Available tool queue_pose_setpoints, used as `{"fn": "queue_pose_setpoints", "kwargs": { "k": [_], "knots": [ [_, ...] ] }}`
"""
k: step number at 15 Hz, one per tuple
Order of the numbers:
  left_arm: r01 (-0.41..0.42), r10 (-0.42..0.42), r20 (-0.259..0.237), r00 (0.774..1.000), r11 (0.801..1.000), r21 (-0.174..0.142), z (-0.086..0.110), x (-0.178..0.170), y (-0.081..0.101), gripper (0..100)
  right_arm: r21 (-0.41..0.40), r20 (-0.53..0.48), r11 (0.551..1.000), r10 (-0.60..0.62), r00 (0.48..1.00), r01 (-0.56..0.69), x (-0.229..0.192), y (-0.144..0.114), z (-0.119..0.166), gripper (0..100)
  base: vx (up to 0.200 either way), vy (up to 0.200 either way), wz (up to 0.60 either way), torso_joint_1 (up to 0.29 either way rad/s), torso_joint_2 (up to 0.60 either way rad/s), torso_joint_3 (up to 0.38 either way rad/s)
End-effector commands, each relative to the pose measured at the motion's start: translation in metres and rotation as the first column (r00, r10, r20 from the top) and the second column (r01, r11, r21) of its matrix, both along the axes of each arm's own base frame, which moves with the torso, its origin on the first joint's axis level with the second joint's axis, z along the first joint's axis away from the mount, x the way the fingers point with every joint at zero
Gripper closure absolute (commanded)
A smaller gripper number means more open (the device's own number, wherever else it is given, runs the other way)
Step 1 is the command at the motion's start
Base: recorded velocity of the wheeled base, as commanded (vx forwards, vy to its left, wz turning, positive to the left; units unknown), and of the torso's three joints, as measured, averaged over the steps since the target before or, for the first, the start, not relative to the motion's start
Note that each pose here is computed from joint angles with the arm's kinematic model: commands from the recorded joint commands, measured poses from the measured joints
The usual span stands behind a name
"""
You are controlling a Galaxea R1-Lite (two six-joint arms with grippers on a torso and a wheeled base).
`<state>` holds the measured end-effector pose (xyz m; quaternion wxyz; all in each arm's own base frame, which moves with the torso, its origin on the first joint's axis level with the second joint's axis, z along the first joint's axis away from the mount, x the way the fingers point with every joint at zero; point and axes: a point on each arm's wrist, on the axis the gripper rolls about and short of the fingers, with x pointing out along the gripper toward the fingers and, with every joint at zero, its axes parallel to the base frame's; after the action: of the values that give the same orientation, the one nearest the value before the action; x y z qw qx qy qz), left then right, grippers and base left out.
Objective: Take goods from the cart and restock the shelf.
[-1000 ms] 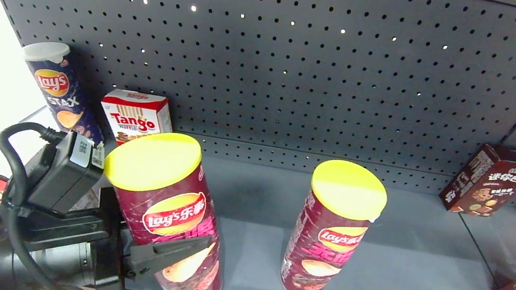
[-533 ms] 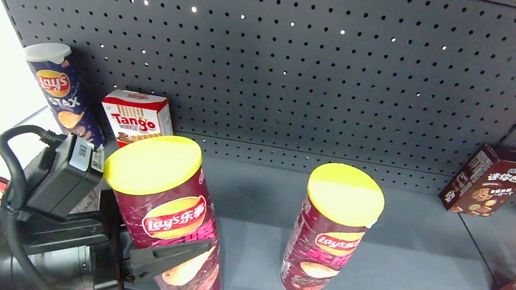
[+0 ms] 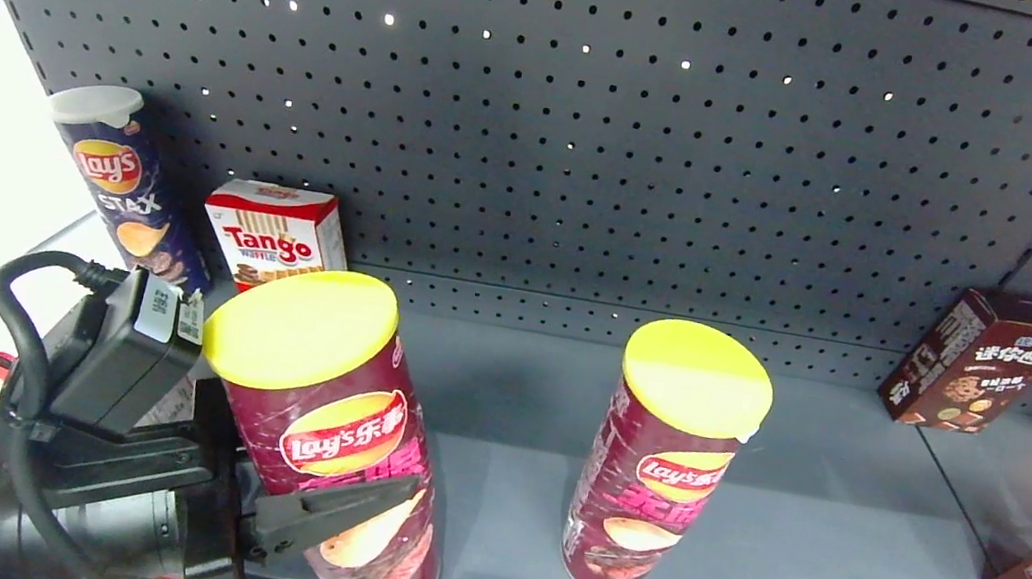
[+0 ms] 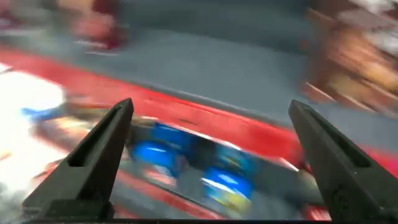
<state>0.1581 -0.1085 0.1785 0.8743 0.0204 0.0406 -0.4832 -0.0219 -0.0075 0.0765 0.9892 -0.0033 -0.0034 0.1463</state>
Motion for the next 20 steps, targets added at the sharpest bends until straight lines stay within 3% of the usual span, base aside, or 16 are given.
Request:
{"fn": "queue_pose_setpoints", "kwargs": {
  "k": [1,5,7,8,10,14,17,20],
  "knots": [
    [-0.001,0.001,0.004,1.0,1.0,-0.001,0.001,0.0,0.0,100,-0.003,-0.015,1.0,-0.028,0.999,0.028,0.0,0.0,-0.001,0,0.0,0.0,0.0,0.0,0.0,0.0],
    [0.001,-0.001,0.006,1.0,1.0,-0.004,0.002,0.001,0.0,100,-0.035,-0.102,0.997,-0.079,0.992,0.075,0.007,0.003,0.001,0,0.0,0.0,0.0,0.0,0.0,0.0],
    [0.001,-0.001,0.001,1.0,1.0,-0.001,0.0,-0.001,0.001,100,-0.033,-0.097,0.954,-0.298,0.95,0.297,0.006,0.006,0.001,0,0.0,0.0,0.0,0.0,0.0,0.0],
    [0.003,-0.003,0.005,1.0,1.0,-0.004,0.001,-0.002,0.001,100,-0.02,-0.077,0.937,-0.35,0.933,0.35,0.004,0.007,0.0,0,0.0,0.0,0.0,0.0,0.0,0.0],
    [0.004,-0.004,0.001,1.0,1.0,-0.004,0.001,-0.003,0.002,100,0.0,-0.011,0.944,-0.33,0.944,0.33,-0.001,0.007,-0.001,0,0.0,0.0,0.0,0.0,0.0,0.0],
    [0.02,-0.02,0.012,1.0,0.999,-0.026,0.007,-0.001,0.002,100,-0.001,-0.012,0.944,-0.33,0.944,0.33,-0.001,0.007,-0.001,0,0.0,0.0,0.0,0.0,0.0,0.0],
    [-0.008,0.012,0.069,0.998,0.998,-0.057,0.026,0.009,0.0,100,-0.001,-0.012,0.944,-0.33,0.944,0.33,-0.001,0.007,-0.001,0,0.0,0.0,0.0,0.0,0.0,0.0],
    [-0.006,0.013,0.093,0.996,0.997,-0.073,0.038,0.027,-0.01,100,-0.001,-0.012,0.944,-0.329,0.944,0.329,-0.001,0.007,-0.001,0,0.0,0.0,0.0,0.0,0.0,0.0]
  ]
}}
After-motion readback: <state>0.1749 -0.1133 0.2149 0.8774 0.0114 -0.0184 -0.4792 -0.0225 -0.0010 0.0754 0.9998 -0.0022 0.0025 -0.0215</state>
